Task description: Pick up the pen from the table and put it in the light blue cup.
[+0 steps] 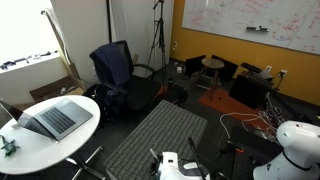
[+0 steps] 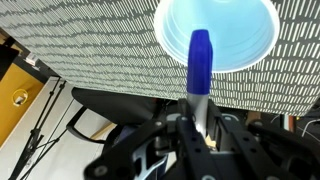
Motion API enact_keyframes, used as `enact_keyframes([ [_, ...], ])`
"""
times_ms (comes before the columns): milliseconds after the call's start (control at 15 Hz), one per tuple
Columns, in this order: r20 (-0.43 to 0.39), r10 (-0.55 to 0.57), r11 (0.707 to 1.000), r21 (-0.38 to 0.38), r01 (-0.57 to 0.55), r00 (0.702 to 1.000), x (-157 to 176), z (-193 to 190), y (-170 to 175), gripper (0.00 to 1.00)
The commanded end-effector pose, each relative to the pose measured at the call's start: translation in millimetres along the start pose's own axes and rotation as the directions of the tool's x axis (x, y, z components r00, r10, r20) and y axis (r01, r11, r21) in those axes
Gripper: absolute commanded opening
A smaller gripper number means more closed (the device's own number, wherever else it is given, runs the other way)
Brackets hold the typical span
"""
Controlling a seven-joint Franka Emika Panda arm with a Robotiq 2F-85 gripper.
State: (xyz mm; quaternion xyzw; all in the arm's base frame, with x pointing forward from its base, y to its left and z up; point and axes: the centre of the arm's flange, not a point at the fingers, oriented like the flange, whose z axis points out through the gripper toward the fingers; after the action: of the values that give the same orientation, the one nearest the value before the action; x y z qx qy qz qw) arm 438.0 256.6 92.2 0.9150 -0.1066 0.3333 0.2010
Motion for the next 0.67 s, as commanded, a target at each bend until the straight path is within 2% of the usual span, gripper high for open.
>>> enact_keyframes([
  [0,-0.036,0.022,1.0,0.018,-0.021,0.999,-2,3,-4,0.05],
  [400,-0.016,0.016,0.999,0.046,-0.016,1.0,-7,9,-13,0.05],
  [467,-0.012,0.017,0.999,0.044,-0.016,1.0,-9,9,-14,0.15],
  [533,-0.008,0.019,0.999,0.043,-0.019,1.0,-10,10,-15,0.19],
  [600,-0.004,0.019,0.999,0.045,-0.019,1.0,-10,11,-15,0.35],
])
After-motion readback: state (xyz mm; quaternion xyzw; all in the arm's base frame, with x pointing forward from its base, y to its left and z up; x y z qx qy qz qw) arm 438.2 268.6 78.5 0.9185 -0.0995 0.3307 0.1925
